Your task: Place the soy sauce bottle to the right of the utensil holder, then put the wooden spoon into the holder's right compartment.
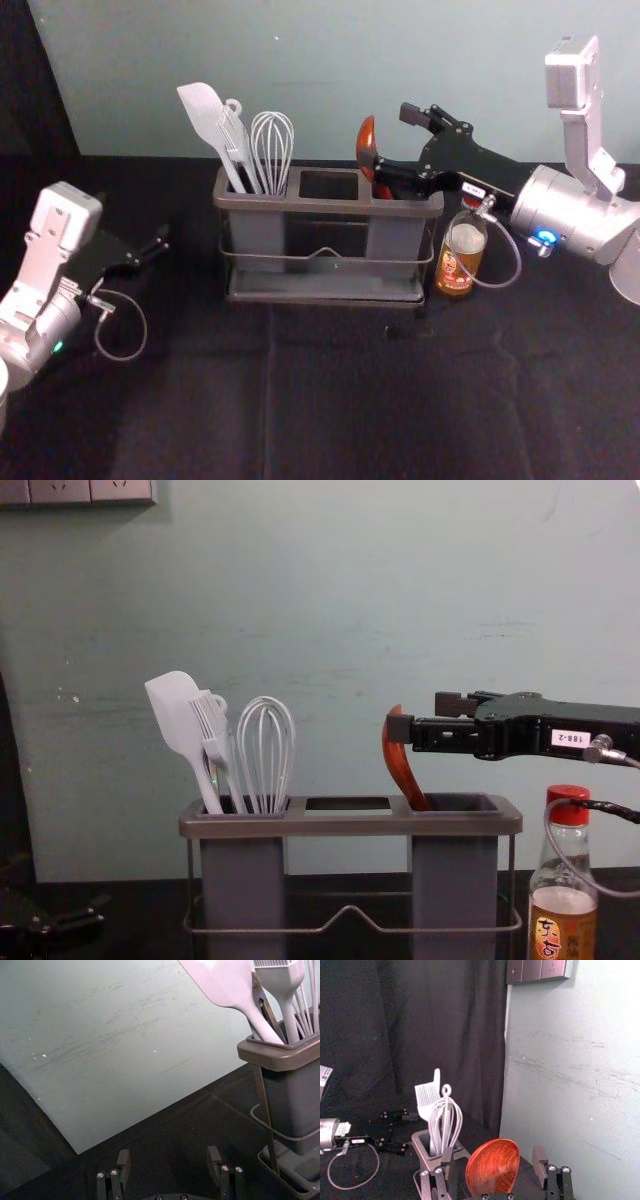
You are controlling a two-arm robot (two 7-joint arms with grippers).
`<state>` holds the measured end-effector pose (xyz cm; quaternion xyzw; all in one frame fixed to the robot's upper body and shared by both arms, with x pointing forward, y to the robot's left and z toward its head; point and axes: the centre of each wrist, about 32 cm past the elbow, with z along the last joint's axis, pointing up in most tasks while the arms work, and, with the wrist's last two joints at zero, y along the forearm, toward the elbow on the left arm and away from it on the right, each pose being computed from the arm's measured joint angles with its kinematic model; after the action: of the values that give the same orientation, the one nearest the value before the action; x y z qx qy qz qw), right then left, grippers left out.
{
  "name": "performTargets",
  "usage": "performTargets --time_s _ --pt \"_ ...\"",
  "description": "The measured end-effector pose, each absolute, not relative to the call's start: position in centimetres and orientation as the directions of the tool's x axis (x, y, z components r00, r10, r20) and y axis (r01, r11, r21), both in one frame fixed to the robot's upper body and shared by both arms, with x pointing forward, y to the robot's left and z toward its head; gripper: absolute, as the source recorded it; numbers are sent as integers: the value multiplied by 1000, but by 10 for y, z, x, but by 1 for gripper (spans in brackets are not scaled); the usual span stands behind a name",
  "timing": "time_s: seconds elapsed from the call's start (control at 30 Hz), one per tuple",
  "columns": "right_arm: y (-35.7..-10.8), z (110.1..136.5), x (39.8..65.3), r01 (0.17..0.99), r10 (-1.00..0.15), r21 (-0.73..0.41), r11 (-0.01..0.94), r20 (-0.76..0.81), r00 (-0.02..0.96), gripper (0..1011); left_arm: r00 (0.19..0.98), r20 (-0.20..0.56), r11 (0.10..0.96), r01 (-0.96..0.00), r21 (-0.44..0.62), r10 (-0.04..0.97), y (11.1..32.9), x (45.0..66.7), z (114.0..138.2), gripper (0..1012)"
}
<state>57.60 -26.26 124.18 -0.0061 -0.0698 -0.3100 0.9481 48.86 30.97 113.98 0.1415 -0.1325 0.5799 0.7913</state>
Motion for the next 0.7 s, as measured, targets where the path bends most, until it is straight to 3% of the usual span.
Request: performTargets --time_s 0.47,0.7 --pt "-261 1260 561 607 -605 49 794 173 777 1002 292 374 287 -955 70 880 310 489 1140 1005" --pt "-259 1282 539 677 -674 47 735 165 720 1002 292 374 287 -955 70 880 310 489 1140 1005"
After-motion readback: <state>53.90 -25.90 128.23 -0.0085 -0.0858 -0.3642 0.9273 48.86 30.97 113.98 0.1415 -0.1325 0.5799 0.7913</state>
